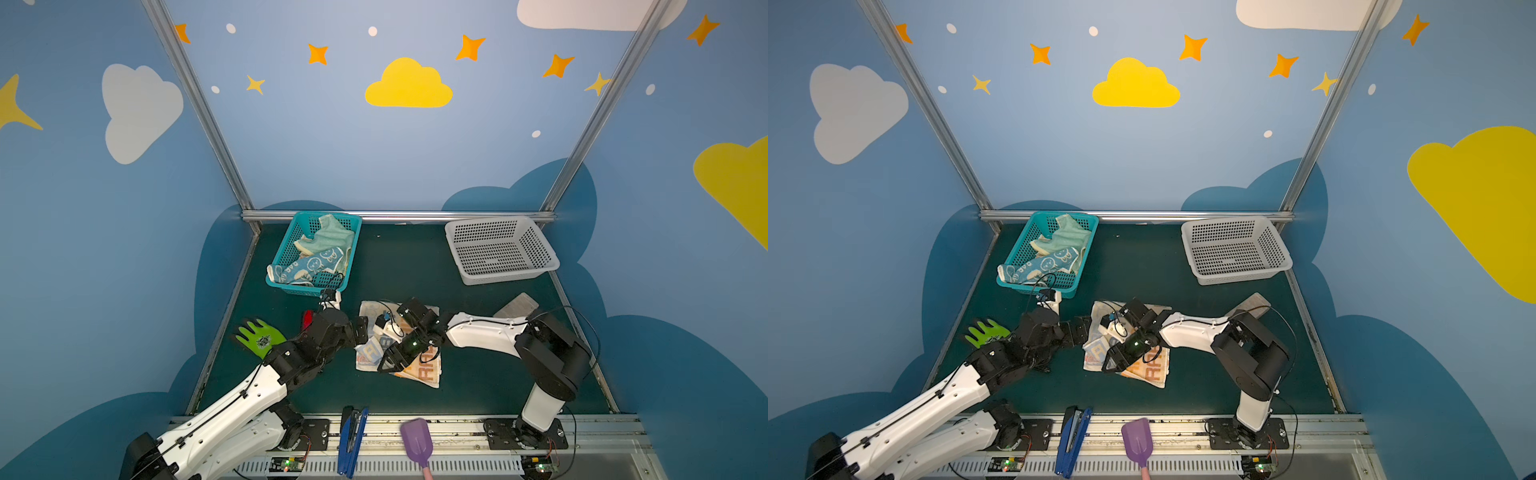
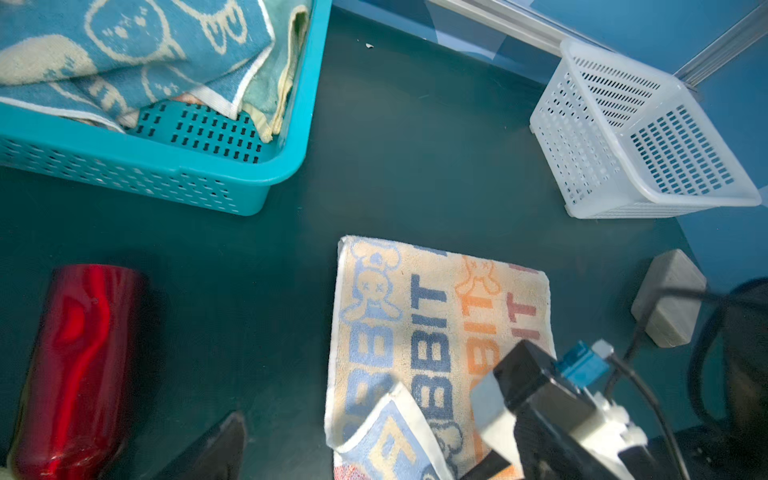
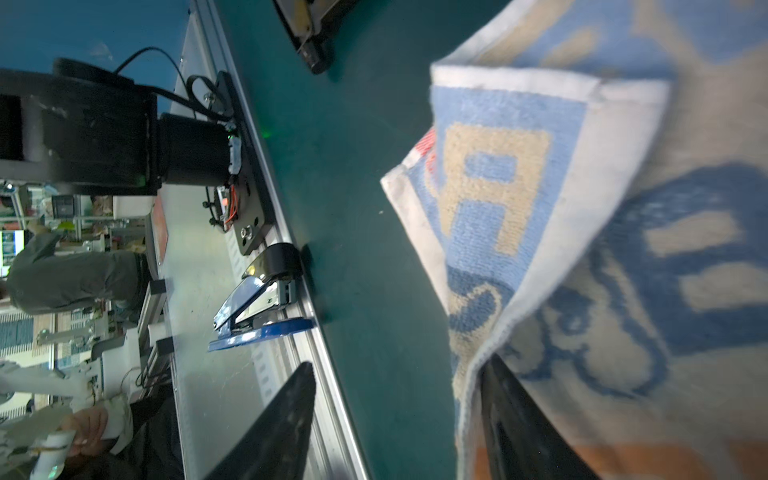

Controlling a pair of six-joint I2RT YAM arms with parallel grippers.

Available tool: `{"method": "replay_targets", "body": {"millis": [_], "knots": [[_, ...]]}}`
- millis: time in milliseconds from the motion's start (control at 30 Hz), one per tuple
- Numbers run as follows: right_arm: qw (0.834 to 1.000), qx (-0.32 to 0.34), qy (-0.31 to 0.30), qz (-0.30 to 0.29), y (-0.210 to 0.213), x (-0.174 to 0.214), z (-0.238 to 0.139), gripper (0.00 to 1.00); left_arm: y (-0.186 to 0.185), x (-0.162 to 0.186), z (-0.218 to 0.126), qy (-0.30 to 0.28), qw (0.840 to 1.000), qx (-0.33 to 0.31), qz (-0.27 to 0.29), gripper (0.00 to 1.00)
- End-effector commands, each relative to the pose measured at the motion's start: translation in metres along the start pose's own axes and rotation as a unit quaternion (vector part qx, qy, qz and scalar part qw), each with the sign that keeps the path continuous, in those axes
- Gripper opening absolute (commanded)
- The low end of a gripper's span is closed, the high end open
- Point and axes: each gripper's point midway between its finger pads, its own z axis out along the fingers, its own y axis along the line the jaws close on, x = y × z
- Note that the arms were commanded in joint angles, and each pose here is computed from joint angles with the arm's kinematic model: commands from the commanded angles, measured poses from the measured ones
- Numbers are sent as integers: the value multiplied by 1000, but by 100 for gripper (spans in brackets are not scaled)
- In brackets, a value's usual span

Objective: Fold and stack the towels

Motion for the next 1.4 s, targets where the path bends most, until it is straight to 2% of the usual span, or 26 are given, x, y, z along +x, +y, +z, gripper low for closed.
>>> {"method": "replay_targets", "body": {"millis": [0, 167, 333, 433, 633, 733, 900, 1033, 1200, 1367], "knots": [[999, -20, 36, -12, 13, 14, 8, 59, 9, -3, -2, -8, 1000, -21, 10, 100], [999, -17, 49, -15, 20, 20, 14, 59, 10, -1, -2, -7, 1000, -22, 10, 100], [999, -4, 30, -30, 26, 13, 5, 59, 10, -1, -2, -8, 1000, -21, 11, 100], [999, 38, 11, -31, 21, 4, -8, 59, 9, -5, -1, -13, 1000, -22, 16, 100], [987, 134, -89, 26, -26, -31, -80, 57, 1, -20, 14, 7, 999, -31, 33, 100], [975, 194, -107, 35, -53, -40, -116, 58, -1, -30, 35, 36, 998, -43, 41, 100], [945, 309, -96, 38, -100, -49, -162, 57, 0, -48, 78, 71, 991, -74, 83, 100], [932, 354, -77, 5, -128, -54, -183, 58, -6, -49, 108, 117, 983, -70, 124, 98], [932, 358, -40, -33, -153, -56, -194, 58, -3, -44, 140, 191, 968, -75, 146, 86], [934, 356, -9, -28, -180, -56, -195, 58, -2, -32, 171, 239, 955, -78, 157, 76]]}}
